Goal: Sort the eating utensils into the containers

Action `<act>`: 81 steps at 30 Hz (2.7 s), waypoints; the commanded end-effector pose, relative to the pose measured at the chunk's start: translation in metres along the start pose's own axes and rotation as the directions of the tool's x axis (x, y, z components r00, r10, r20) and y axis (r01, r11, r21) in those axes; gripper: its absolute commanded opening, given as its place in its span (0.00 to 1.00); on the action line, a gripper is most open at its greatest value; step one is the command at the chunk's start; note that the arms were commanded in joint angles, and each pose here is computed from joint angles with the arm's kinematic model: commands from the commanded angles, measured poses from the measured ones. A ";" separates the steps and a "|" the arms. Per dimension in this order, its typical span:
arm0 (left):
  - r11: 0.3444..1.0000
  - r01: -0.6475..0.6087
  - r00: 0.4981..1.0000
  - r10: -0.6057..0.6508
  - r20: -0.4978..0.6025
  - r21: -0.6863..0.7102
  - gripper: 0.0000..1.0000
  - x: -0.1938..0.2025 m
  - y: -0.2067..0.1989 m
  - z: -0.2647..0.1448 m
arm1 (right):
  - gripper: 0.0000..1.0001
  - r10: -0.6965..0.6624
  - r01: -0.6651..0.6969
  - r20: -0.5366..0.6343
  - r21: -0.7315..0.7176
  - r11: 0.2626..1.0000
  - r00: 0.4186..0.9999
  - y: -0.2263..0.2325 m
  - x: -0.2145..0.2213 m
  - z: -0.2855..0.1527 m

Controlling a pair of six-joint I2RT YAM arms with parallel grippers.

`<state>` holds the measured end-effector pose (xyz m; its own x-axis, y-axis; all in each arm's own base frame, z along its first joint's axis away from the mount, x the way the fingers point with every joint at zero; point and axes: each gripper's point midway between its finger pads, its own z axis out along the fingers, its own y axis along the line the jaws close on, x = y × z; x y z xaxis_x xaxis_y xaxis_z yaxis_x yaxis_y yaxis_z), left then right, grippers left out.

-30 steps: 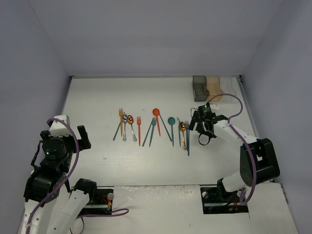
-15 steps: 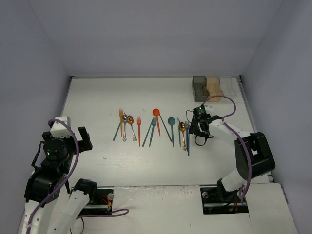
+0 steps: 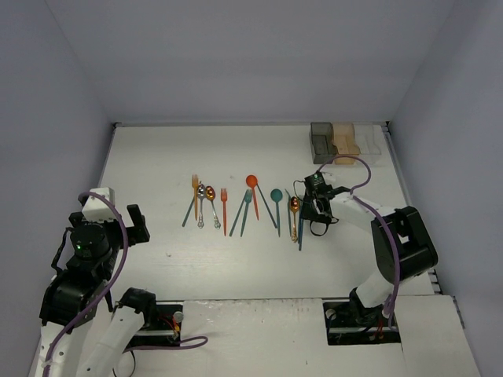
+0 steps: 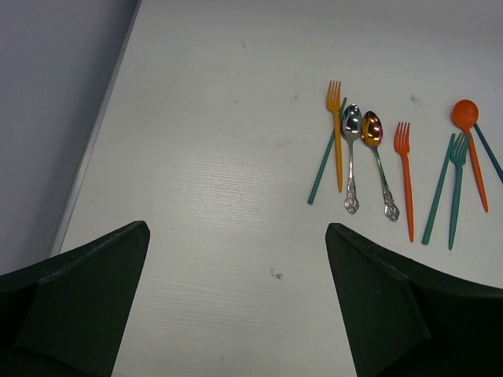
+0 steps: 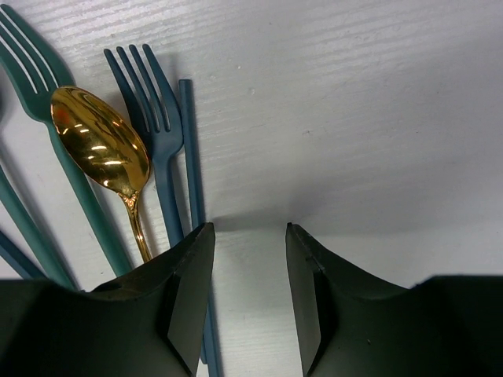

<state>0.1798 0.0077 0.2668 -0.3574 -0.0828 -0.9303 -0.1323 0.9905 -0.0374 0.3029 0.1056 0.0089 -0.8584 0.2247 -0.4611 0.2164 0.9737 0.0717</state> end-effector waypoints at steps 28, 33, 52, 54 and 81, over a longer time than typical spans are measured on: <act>0.999 0.034 0.999 -0.034 0.017 0.017 0.94 -0.009 -0.007 0.005 | 0.39 0.003 0.002 0.067 -0.079 0.997 0.998 0.026 -0.020 -0.005; 0.999 0.034 0.999 -0.034 0.018 0.016 0.94 -0.009 -0.007 0.005 | 0.39 -0.002 0.005 0.048 -0.062 0.998 0.999 0.023 -0.010 0.001; 0.999 0.036 0.999 -0.036 0.006 0.020 0.94 -0.006 -0.008 0.008 | 0.40 0.032 -0.021 0.130 -0.088 0.996 0.991 0.019 -0.021 -0.024; 0.999 0.037 0.999 -0.037 0.007 0.020 0.94 -0.007 -0.008 0.007 | 0.40 0.044 -0.029 0.157 -0.094 0.995 0.987 0.019 -0.028 -0.031; 0.999 0.034 0.999 -0.035 0.025 0.037 0.94 -0.013 -0.009 0.002 | 0.38 0.032 -0.030 0.077 -0.026 0.999 0.996 0.016 -0.013 0.001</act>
<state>0.1804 0.0021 0.2656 -0.3633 -0.1006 -0.9262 -0.1143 0.9915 -0.0629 0.3063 0.1146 0.0084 -0.8328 0.2411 -0.4983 0.2192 0.9702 0.1030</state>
